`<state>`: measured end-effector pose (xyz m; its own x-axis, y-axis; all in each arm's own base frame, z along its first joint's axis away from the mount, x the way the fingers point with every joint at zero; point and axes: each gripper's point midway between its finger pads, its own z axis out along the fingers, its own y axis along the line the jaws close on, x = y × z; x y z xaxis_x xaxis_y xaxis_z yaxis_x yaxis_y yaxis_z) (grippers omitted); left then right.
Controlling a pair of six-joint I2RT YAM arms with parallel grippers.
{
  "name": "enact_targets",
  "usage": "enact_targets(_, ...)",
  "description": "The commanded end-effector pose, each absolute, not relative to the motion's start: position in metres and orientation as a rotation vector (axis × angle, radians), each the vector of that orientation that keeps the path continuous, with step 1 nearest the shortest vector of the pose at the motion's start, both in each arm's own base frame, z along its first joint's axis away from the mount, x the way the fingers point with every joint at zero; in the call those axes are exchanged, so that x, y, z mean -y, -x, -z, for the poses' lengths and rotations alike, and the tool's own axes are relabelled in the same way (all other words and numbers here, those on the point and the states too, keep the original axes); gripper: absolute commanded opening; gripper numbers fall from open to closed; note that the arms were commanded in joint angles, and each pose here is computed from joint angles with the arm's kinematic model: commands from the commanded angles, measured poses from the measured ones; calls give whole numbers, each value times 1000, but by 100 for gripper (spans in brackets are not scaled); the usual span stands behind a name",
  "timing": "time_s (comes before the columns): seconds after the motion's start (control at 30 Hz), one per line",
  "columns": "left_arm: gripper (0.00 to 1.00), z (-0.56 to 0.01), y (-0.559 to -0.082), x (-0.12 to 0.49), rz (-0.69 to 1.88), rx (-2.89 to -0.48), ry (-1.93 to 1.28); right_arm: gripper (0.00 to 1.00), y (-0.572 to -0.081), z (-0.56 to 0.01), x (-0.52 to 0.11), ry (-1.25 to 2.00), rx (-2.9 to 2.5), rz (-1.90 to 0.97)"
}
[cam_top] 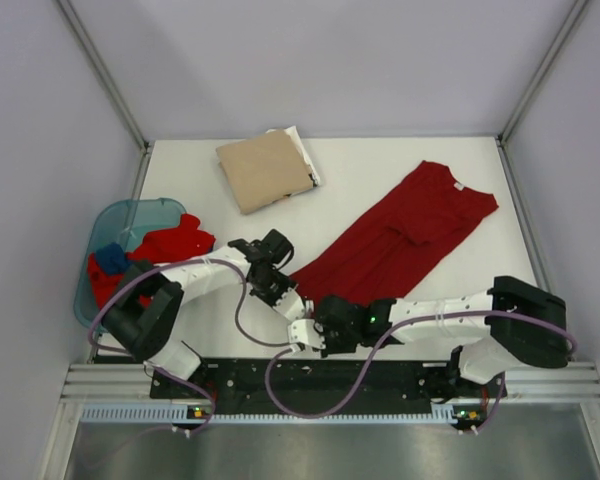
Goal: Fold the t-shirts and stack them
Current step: Grab the bottom of the folded rectangular tshirt with both arms, then fold the folded rectangular tshirt in 1/3 of the way
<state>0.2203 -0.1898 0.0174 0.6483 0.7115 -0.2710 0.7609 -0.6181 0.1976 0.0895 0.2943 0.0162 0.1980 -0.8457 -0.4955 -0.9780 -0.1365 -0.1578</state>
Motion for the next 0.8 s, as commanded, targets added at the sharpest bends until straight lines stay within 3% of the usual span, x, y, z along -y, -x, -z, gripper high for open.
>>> enact_targets(0.0, 0, -46, -240, 234, 325, -1272, -2359, 0, -104, -27, -275, 1953, -1808, -351)
enact_targets(0.33, 0, -126, -298, 307, 412, -1380, -2043, 0, -199, -116, -221, 1190, -1995, -453)
enact_targets(0.77, 0, -185, -387, 409, 366, -1363, -1792, 0, -274, -137, -112, 671, -2065, -201)
